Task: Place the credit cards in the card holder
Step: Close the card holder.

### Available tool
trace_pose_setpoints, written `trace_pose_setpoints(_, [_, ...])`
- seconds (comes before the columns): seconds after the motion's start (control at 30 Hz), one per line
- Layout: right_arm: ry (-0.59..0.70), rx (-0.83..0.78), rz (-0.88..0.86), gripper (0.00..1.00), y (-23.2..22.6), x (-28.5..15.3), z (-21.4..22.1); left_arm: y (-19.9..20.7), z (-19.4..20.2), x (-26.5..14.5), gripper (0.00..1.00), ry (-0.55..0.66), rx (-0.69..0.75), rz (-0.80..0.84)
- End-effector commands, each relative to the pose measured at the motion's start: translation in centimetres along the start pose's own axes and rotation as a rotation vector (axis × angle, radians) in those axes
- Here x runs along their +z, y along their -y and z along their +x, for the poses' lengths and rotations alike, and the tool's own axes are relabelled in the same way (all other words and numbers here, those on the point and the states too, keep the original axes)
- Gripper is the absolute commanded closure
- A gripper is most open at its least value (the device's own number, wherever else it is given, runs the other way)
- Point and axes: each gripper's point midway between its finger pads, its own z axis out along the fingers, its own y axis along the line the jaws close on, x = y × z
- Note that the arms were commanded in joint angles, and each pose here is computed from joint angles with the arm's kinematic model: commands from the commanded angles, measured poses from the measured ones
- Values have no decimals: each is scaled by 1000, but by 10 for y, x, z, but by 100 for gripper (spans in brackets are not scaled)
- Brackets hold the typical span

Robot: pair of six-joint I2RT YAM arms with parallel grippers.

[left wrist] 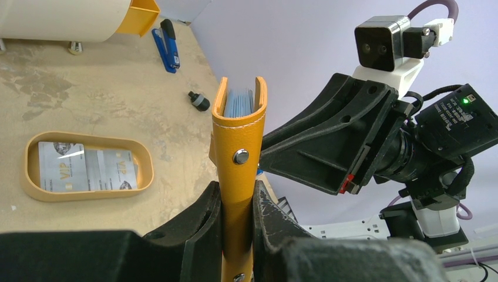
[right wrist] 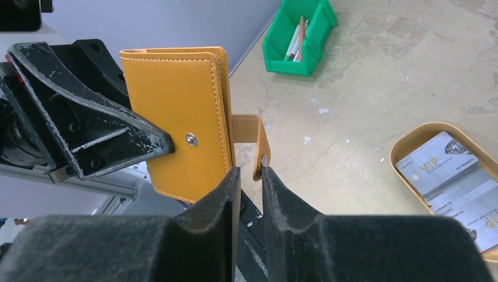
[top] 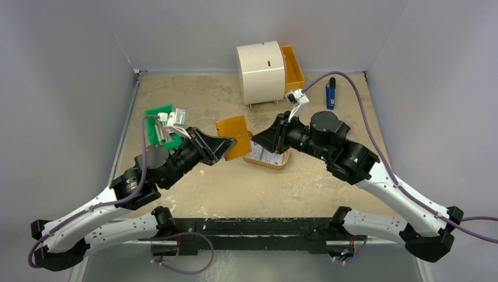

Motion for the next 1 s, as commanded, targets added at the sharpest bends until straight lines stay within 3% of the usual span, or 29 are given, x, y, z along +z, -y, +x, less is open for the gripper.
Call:
trace_pose_setpoints(0.0, [43, -3, -29, 76, -10, -3, -14, 29, -28, -8, 100, 68, -41, 89])
trace_pose_setpoints(0.2, [45, 0, -3, 68, -5, -2, -13, 28, -28, -9, 100, 68, -42, 89])
trace_pose_setpoints(0.5, [38, -2, 5, 67, -3, 0, -11, 28, -28, -10, 100, 70, -43, 88])
trace_pose_setpoints(0.83, [46, -3, -23, 79, -9, -1, -14, 29, -29, -11, 100, 72, -45, 92])
trace_pose_setpoints(0.97, [56, -3, -34, 89, -11, -3, -15, 27, -29, -11, 100, 72, -47, 88])
